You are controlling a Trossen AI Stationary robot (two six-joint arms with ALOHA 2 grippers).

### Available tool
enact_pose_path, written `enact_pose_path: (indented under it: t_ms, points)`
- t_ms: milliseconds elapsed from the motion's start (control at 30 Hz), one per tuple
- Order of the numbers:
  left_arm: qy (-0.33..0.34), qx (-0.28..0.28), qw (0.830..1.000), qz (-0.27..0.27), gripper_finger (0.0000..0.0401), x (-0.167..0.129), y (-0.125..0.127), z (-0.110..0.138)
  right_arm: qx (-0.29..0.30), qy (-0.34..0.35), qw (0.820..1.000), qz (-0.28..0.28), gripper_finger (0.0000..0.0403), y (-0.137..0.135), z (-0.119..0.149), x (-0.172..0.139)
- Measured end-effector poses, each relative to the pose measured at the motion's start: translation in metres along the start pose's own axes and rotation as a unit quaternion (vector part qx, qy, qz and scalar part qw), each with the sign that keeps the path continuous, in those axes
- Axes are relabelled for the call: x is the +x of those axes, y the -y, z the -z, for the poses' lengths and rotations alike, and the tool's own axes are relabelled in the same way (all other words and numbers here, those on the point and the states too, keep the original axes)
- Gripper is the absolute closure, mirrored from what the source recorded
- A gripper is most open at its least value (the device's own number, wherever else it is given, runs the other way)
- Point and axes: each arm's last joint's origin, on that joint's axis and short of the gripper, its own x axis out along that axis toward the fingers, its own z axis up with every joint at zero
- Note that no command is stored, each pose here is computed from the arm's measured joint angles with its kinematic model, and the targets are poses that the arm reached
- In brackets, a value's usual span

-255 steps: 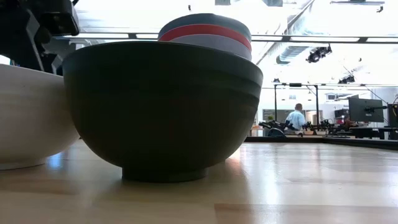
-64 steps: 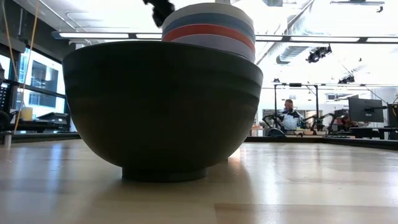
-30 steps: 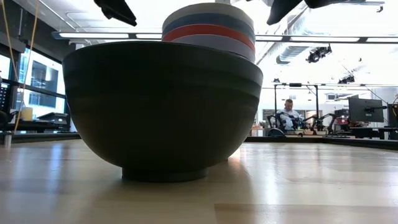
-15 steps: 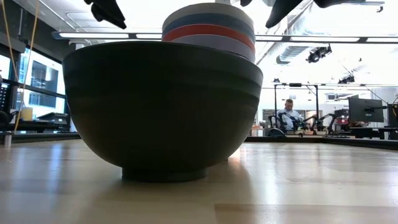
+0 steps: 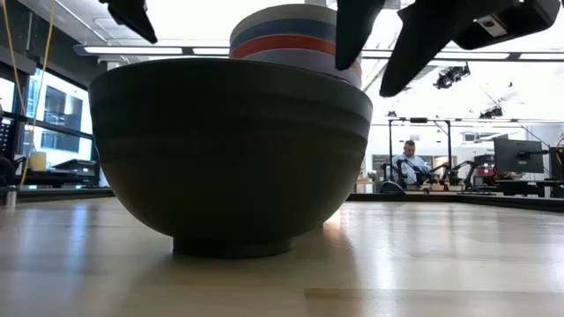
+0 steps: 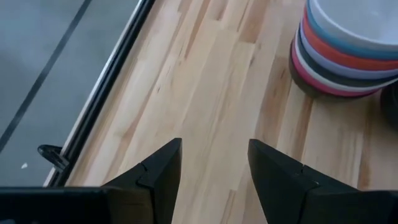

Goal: Nest bowls inside each other
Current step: Stack the black bowl on top of the white bowl

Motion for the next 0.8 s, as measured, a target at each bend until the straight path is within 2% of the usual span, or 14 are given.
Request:
enact_pose_path:
  t_ms: [600, 800]
  points:
    - [0.086, 0.001, 0.996, -0.004, 0.0229, -0.043, -0.011, 0.025, 0.02, 0.007, 0.999, 0.035, 0.0263, 0.003, -0.005, 0.023]
    - [0.113, -0.004, 0.993, -0.015, 0.0229, -0.055, -0.016, 0.035, 0.023, 0.02, 0.999, 0.033, 0.0317, 0.003, -0.006, 0.023]
